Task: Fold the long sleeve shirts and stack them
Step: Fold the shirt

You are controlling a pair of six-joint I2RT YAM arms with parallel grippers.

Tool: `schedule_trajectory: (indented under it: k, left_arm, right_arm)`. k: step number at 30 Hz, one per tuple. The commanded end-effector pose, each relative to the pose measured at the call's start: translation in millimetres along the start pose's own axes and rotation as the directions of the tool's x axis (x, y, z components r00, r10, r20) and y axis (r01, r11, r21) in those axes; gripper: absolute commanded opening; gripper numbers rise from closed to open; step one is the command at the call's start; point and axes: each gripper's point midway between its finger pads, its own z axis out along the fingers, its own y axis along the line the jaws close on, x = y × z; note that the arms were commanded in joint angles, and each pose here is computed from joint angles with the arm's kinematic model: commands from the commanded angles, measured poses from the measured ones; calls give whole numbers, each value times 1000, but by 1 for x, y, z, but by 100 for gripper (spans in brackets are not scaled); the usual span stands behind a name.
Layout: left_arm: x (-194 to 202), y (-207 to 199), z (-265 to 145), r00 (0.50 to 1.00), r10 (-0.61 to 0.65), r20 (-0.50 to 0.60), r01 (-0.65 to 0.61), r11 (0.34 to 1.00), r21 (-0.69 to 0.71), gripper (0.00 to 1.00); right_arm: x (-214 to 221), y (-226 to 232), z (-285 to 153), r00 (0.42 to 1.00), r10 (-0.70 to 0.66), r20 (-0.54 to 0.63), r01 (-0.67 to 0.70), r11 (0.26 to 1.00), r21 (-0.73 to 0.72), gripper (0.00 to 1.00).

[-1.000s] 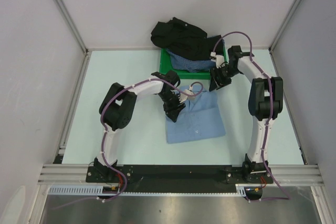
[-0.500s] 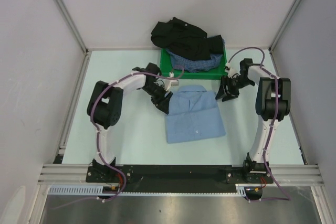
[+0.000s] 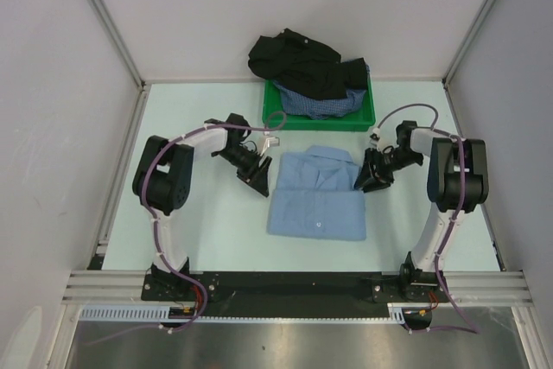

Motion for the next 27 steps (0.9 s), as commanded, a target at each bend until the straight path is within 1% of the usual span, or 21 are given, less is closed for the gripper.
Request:
schedule_trajectory:
  k: [1,2,3,4,6,8,9,11,15,21,24,25,27]
  left_arm:
    - [-23,-18,-14,996,3,94,-6,999,37,56]
    - [-27,-17,-14,995,-3,101,0,999,34,56]
    - [-29,-17,-14,994,-27,106,23,999,37,56]
    - [-30,-15,-11,994,-41,106,36,998,42,56]
    - [-35,-14,-9,991,-69,111,64,997,48,55]
    - [-38,-12,-6,990,-83,112,77,995,56,55]
    - [-40,-12,-4,989,-93,114,87,994,62,55]
    - [-41,-12,-1,989,-105,109,97,993,69,54]
    - [-41,-19,5,992,-89,87,82,993,79,53]
    - [-33,-20,14,995,-85,51,82,995,65,52]
    - [-32,-22,18,996,-80,44,77,994,72,51]
    - [-33,-23,19,997,-72,42,69,995,74,50]
    - [-32,-24,23,997,-68,33,66,995,78,50]
  right_arm:
    - [-39,-7,-43,983,-135,121,122,987,109,55]
    - [-35,-5,-51,987,-113,116,102,991,92,56]
    - [-34,3,-58,984,-128,126,119,990,75,56]
    - [-27,15,-61,986,-117,116,115,993,24,56]
    - [-19,30,-66,983,-140,123,142,990,-9,55]
    - [-7,41,-61,985,-132,111,139,989,-57,55]
    - [-3,48,-57,984,-143,103,150,987,-61,55]
    - [5,46,-47,985,-151,85,155,986,-53,56]
    - [14,47,-33,984,-171,51,174,984,-43,54]
    - [17,38,-25,980,-194,37,195,981,-14,53]
    - [15,40,-22,979,-198,40,199,980,-22,45]
    - [15,41,-22,979,-201,40,202,979,-25,39]
    - [15,42,-21,979,-203,36,204,979,-30,36]
